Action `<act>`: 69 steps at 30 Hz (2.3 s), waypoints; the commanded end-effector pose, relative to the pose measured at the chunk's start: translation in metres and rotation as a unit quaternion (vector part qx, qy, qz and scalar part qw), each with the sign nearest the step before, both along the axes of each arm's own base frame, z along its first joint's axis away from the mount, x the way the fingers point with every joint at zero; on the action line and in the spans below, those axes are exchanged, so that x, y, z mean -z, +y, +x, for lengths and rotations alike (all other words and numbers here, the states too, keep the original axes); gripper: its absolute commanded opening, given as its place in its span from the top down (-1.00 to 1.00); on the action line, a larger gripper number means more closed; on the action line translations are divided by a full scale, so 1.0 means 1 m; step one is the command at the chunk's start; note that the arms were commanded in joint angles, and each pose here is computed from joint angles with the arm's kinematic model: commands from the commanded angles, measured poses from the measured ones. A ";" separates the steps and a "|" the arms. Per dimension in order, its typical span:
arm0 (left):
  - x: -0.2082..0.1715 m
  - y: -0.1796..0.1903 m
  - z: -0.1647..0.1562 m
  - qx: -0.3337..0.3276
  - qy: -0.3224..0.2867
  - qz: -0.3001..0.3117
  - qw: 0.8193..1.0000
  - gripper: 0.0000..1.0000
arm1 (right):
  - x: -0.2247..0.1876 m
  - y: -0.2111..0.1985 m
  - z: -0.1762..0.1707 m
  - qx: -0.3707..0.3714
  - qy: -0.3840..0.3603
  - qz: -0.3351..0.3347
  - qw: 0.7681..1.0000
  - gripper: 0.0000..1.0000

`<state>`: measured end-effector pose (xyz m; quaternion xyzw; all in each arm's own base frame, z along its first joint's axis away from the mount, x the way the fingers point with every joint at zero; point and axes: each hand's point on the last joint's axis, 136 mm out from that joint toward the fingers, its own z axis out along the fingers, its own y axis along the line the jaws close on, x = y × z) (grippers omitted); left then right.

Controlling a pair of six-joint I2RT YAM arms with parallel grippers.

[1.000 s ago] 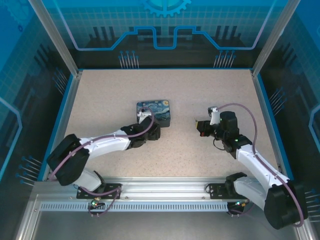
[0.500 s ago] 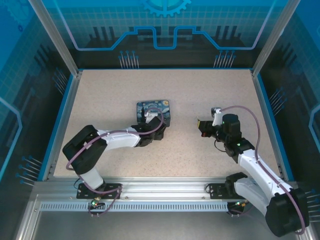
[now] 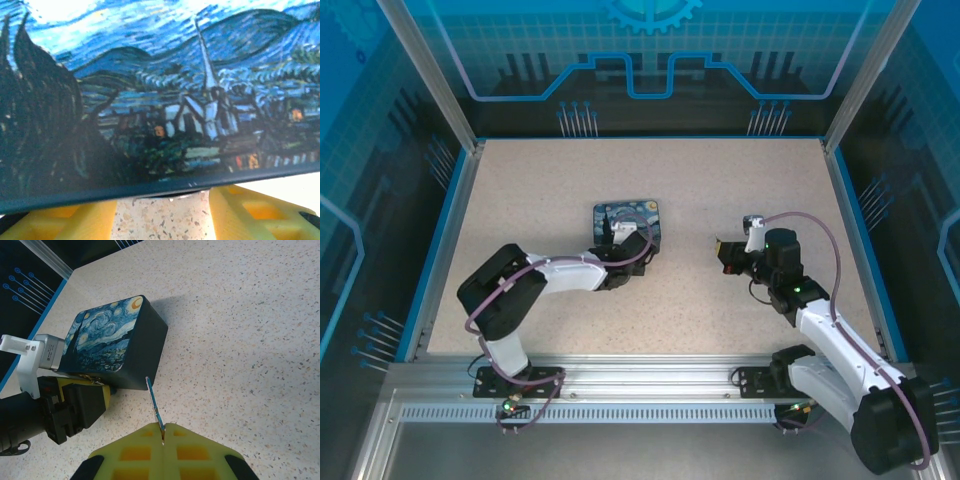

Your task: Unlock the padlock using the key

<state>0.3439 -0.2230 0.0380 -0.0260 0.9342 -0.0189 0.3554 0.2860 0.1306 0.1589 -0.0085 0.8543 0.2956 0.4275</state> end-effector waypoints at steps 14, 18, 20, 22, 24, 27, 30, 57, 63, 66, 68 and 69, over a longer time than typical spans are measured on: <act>0.008 0.003 0.027 -0.005 -0.019 0.004 1.000 0.12 | 0.002 -0.005 0.000 0.010 -0.001 -0.004 1.000 1.00; 0.006 0.000 0.030 0.004 -0.027 0.003 1.000 0.18 | 0.005 -0.006 0.000 0.012 0.001 -0.005 1.000 1.00; 0.005 -0.001 0.031 0.009 -0.030 0.003 1.000 0.21 | 0.005 -0.006 0.000 0.010 0.001 -0.005 1.000 1.00; 0.005 -0.003 0.032 0.013 -0.031 0.002 0.999 0.26 | 0.006 -0.005 0.000 0.008 0.002 -0.006 1.000 1.00; 0.004 -0.004 0.031 0.017 -0.029 0.001 0.999 0.29 | 0.007 -0.005 -0.001 0.004 0.004 -0.009 1.000 1.00; -0.001 -0.008 0.030 0.027 -0.023 -0.006 0.999 0.31 | 0.010 -0.005 -0.004 0.000 0.008 -0.014 1.000 1.00; -0.008 -0.012 0.026 0.034 -0.006 -0.014 0.999 0.32 | 0.016 -0.005 -0.007 -0.004 0.013 -0.019 1.000 1.00; -0.082 -0.031 0.016 -0.065 0.080 -0.295 0.950 0.66 | 0.020 0.069 -0.040 -0.202 -0.075 -0.016 0.976 1.00; -0.090 -0.038 0.016 -0.065 0.085 -0.330 0.938 0.66 | 0.017 0.099 -0.034 -0.257 -0.092 -0.014 0.962 1.00; -0.094 -0.039 0.017 -0.064 0.085 -0.339 0.935 0.66 | 0.022 0.109 -0.028 -0.280 -0.090 -0.022 0.955 1.00; -0.095 -0.039 0.016 -0.065 0.087 -0.350 0.931 0.66 | 0.024 0.114 -0.023 -0.293 -0.092 -0.029 0.951 1.00; -0.096 -0.039 0.017 -0.066 0.087 -0.355 0.928 0.66 | 0.025 0.117 -0.022 -0.300 -0.094 -0.030 0.949 1.00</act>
